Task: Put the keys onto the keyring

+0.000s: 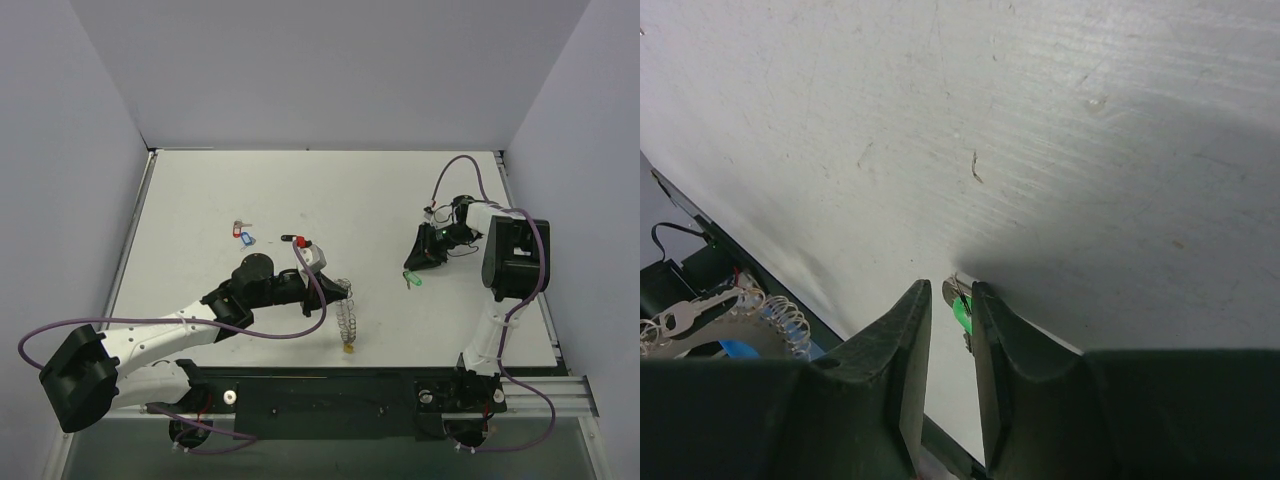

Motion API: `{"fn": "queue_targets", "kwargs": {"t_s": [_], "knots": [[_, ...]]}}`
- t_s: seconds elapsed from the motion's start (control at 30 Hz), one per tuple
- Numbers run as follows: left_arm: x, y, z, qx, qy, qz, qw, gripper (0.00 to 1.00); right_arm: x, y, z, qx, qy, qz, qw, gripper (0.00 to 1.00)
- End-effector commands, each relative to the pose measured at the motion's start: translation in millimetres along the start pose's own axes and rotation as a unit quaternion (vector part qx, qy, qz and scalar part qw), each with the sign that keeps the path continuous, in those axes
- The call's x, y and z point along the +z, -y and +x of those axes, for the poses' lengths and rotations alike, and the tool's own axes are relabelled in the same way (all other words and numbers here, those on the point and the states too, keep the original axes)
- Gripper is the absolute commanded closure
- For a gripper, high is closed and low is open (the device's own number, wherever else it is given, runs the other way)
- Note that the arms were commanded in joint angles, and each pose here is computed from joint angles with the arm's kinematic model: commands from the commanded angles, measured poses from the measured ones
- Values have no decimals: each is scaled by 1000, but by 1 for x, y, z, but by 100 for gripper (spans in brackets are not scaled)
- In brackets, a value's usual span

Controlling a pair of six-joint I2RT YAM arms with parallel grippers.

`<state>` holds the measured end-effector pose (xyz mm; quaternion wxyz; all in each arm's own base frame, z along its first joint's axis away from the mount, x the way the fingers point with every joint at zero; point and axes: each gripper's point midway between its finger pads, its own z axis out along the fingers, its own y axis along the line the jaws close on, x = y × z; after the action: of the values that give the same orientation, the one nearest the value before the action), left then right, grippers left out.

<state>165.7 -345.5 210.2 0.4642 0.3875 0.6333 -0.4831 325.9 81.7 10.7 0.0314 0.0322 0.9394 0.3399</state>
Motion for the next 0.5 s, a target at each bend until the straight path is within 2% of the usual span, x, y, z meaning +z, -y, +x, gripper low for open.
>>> {"fn": "queue_targets", "kwargs": {"t_s": [0.0,0.2,0.47], "knots": [[3,8,-28,15,37,14,999,100,-6,1,4,-3,-15,2,1000,82],[3,8,-28,15,37,14,999,100,-5,3,6,-3,-19,8,1000,87],[2,7,-26,14,35,12,999,100,-6,-7,5,-14,-18,-16,1000,88]]}}
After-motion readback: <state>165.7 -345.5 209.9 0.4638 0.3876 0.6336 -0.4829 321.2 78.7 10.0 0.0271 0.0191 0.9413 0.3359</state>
